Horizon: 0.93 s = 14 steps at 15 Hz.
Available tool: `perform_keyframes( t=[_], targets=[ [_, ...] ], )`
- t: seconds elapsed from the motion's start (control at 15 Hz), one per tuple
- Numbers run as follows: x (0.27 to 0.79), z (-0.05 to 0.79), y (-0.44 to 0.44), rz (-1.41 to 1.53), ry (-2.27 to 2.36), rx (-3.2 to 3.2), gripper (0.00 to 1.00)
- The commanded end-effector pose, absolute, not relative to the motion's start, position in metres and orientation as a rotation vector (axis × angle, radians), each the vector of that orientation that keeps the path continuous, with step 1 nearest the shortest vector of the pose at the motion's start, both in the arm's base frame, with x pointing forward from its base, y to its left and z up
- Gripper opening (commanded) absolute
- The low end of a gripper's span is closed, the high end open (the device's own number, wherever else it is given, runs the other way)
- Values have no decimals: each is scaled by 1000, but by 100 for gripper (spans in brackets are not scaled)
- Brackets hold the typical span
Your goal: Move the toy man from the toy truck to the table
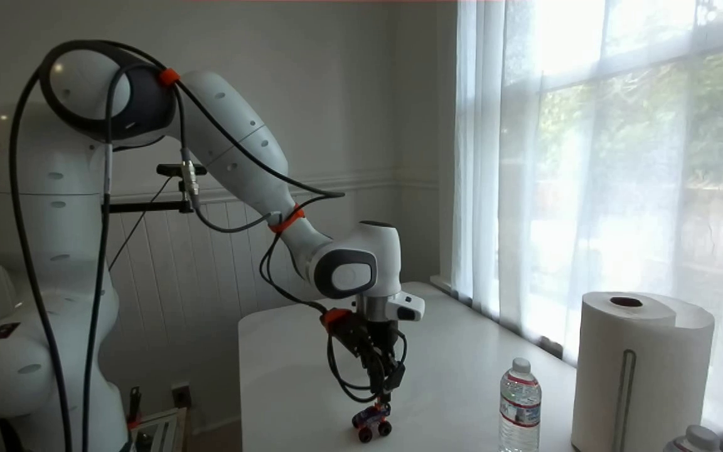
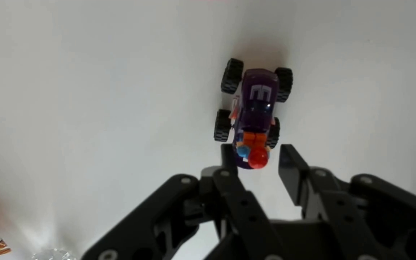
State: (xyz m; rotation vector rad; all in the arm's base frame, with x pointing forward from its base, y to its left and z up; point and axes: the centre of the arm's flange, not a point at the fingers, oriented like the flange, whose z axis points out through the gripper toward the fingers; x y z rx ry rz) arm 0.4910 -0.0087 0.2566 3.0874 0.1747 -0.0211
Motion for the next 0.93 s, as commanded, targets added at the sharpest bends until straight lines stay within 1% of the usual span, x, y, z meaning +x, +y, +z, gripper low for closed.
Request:
perform_keyframes(
  t=[0.0,0.13,0.2,0.27,0.4,0.47,0.53,0.87],
  targets=[
    [495,256,-5,-4,149,3102,29],
    [495,258,-5,-1,148,3101,28],
    [495,258,-5,1,147,3099,23],
    [495,259,-5,3,148,3099,21],
    [496,259,-5,5,148,3098,0],
    [496,259,-5,4,149,3098,0],
    [496,259,-5,2,150,3098,3],
    [493,270,2,0,174,3089,3]
  ],
)
